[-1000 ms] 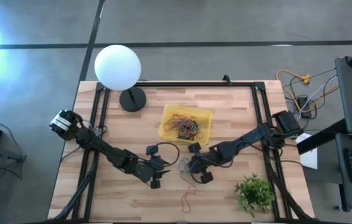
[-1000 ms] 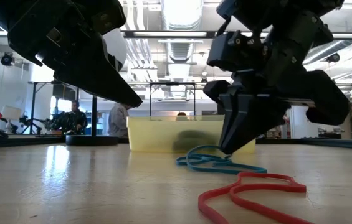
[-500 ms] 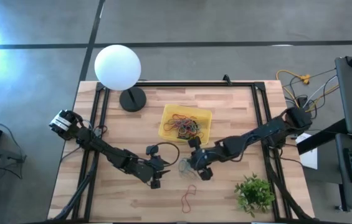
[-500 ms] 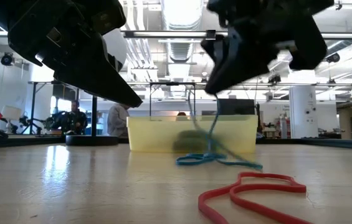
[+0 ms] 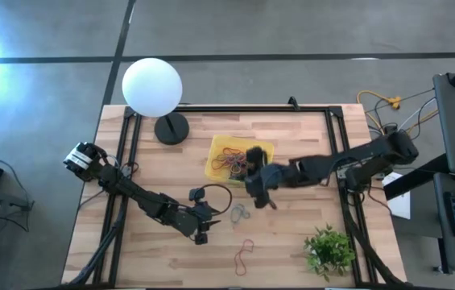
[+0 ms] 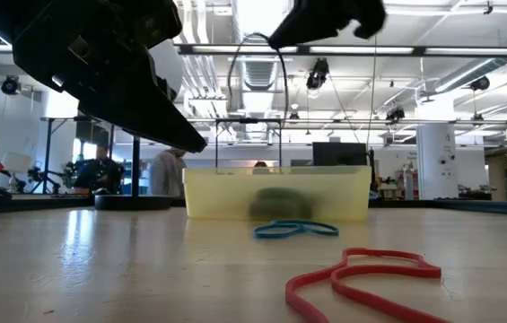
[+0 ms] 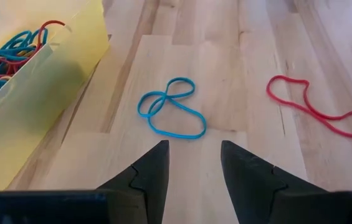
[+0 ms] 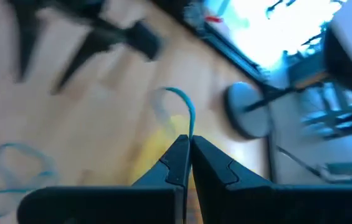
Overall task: Pick and place rubber bands into bin
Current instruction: Put the blue rubber band into the yellow bin
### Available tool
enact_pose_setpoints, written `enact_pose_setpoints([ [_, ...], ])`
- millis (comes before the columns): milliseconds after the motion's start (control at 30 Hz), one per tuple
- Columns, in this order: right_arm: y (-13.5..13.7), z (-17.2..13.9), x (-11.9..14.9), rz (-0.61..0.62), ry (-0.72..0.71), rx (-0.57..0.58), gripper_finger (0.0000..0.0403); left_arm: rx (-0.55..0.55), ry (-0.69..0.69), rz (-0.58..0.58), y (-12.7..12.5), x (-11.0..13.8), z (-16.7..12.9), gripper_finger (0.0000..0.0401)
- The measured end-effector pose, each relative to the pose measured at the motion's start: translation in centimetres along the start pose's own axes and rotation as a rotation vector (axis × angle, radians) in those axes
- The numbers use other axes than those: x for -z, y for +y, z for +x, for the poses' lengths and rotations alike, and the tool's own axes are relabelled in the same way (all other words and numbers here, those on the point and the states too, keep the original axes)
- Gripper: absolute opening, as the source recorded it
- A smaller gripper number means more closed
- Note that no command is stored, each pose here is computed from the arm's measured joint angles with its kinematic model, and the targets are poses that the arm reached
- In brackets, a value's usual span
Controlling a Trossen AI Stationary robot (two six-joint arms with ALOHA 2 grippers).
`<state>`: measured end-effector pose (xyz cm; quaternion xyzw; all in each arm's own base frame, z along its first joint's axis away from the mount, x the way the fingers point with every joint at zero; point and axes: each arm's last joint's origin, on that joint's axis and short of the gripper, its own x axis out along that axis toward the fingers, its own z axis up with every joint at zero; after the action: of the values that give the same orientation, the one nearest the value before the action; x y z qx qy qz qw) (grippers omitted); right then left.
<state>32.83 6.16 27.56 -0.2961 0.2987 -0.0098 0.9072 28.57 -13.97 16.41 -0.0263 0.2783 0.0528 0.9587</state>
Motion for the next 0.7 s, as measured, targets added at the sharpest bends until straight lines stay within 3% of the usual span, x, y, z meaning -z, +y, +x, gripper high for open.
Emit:
enact_pose_setpoints([
  [233,-5.9,0.4,1.3,0.076,0.055,0.112,0.0008,0.001,-0.001,-0.001,0.0,0.0,0.0,0.0130],
  [400,-8.6,1.3,3.7,0.195,0.064,0.074,0.0008,0.001,-0.001,-0.001,0.0,0.0,0.0,0.0130],
  [700,-9.1,2.5,7.5,0.312,0.124,0.008,0.0009,0.001,-0.001,0.017,0.0,0.0,0.0,0.0130],
])
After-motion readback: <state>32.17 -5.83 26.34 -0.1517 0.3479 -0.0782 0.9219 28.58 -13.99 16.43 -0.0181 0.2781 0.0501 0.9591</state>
